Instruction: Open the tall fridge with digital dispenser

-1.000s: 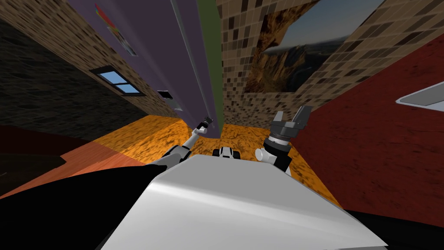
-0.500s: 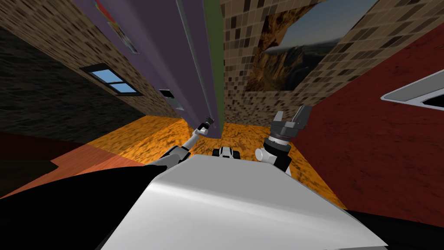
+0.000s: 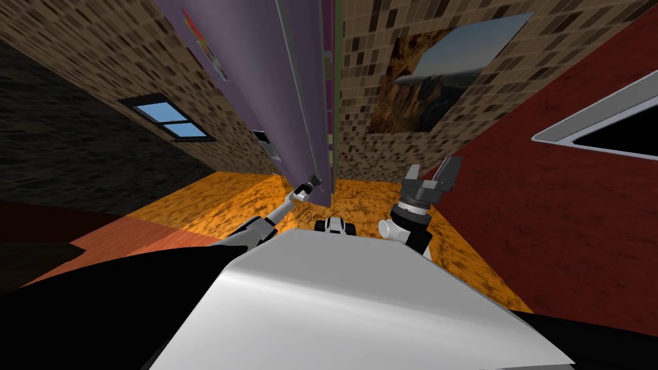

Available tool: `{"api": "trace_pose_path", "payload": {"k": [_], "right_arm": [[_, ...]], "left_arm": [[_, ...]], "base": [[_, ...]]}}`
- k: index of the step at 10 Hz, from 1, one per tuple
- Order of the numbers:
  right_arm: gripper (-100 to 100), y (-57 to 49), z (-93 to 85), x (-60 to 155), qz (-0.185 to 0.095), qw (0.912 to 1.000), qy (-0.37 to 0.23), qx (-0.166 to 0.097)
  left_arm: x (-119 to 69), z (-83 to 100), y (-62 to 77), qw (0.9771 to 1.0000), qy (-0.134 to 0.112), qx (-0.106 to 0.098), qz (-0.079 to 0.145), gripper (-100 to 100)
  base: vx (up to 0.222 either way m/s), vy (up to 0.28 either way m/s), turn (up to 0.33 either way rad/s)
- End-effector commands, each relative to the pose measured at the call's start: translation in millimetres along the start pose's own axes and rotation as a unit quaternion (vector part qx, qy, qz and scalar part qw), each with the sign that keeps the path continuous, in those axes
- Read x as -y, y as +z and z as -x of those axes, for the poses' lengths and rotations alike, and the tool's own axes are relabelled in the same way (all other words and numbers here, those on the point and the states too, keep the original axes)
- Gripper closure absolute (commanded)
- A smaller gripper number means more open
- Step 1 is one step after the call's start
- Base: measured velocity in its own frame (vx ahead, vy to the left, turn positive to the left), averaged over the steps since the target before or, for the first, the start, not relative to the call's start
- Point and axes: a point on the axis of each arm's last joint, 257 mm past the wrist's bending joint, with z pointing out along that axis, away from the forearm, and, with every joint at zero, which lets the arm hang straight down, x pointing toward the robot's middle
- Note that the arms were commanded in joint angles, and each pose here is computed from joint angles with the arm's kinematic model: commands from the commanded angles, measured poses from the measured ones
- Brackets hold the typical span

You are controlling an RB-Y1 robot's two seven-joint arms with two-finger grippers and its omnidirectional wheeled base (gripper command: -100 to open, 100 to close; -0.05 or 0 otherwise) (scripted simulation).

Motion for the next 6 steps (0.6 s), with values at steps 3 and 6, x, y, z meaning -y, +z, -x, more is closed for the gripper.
{"api": "trace_pose_path", "payload": {"k": [3, 6], "right_arm": [[0, 0.0, 0.0, 0, 0.0, 1.0, 0.0, 0.0], [0, -0.1, 0.0, 0, 0.0, 1.0, 0.0, 0.0]], "left_arm": [[-27.5, -27.8, -10.8, 0.9988, 0.004, -0.035, 0.034, 100], [-42.9, -47.9, -20.0, 0.9967, 0.01, -0.06, 0.054, 100]], "base": [[-0.15, 0.203, -0.048], [-0.082, 0.251, -0.078]]}}
